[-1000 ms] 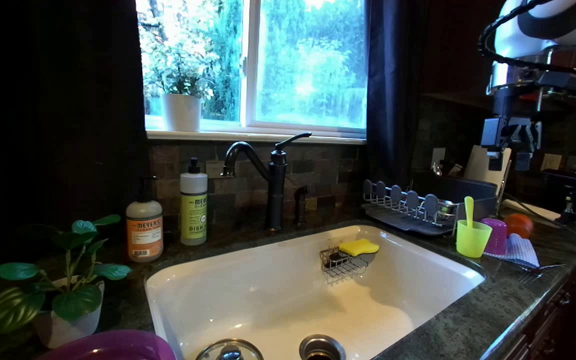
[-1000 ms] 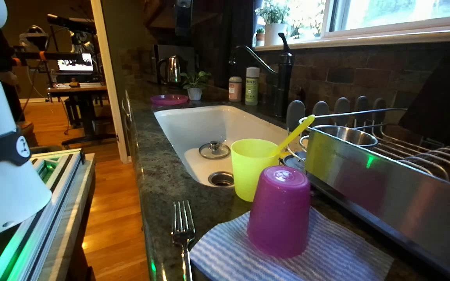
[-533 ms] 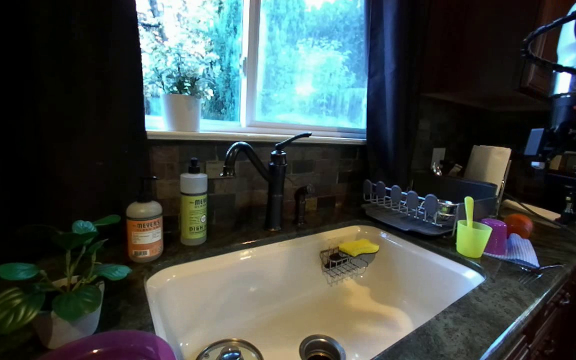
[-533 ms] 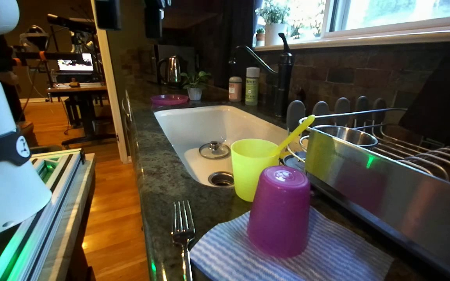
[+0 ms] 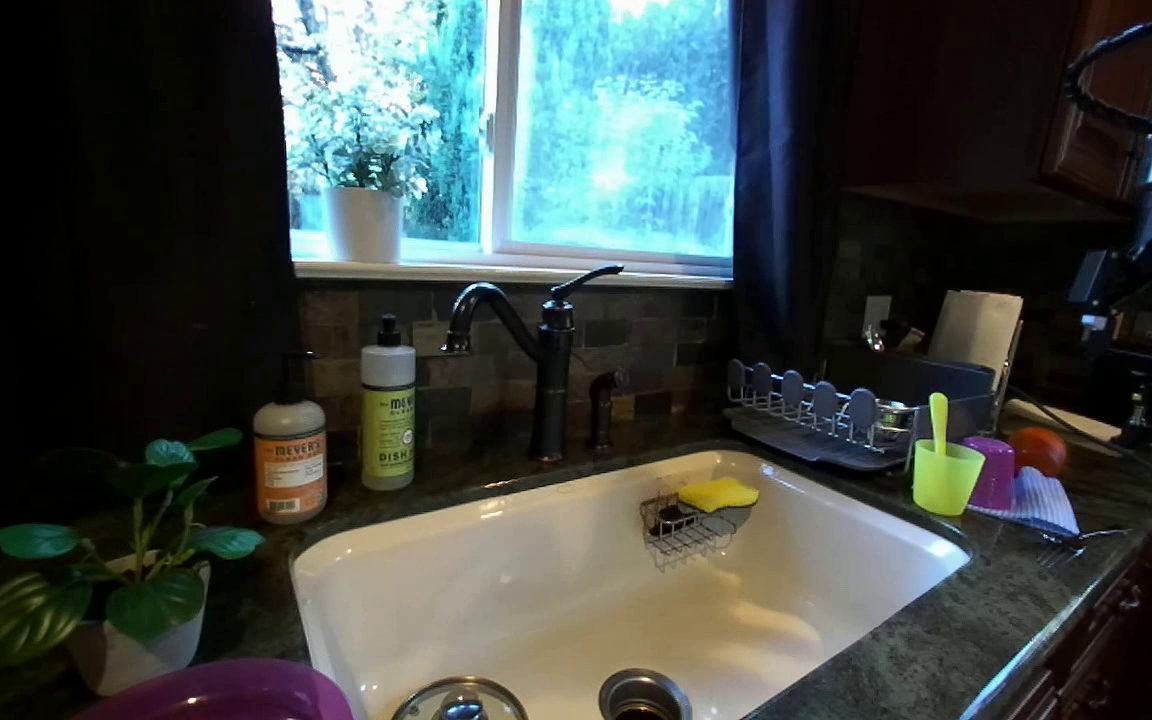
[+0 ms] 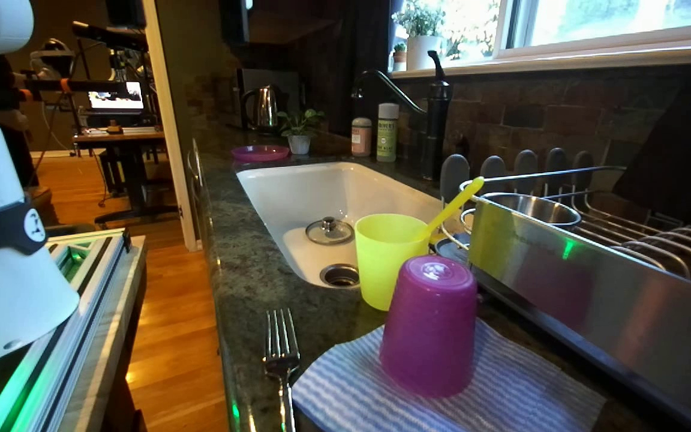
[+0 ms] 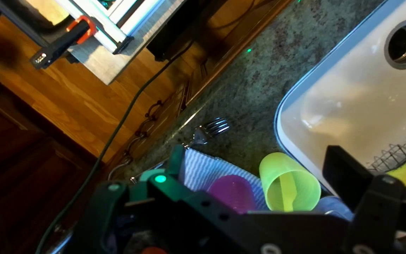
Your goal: Pick up the fork on the counter and put it on the pink plate
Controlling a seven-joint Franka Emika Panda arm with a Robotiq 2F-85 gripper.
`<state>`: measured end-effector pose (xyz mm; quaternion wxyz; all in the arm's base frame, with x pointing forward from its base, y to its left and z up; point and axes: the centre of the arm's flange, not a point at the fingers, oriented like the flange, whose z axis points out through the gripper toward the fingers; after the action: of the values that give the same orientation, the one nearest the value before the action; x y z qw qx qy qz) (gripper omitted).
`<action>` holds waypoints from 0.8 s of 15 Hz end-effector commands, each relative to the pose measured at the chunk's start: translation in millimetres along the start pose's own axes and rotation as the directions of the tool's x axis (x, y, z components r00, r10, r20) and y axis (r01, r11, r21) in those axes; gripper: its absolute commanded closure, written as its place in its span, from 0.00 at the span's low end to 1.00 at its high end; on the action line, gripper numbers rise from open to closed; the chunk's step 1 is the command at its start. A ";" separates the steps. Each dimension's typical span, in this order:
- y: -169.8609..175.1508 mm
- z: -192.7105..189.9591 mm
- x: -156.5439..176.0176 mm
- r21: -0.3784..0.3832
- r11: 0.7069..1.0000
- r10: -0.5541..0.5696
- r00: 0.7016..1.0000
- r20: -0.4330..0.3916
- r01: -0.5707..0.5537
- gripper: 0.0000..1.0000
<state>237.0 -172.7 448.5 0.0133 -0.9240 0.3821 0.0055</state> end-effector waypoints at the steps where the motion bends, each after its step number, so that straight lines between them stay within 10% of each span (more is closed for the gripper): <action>1: 39.1 39.9 34.8 0.062 0.986 0.153 0.986 0.062 -0.157 0.00; 12: 85.5 126.3 79.9 -0.006 0.928 0.371 0.928 0.006 -0.371 0.00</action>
<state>218.7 -286.0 351.8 0.0373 -0.8453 0.5330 0.0005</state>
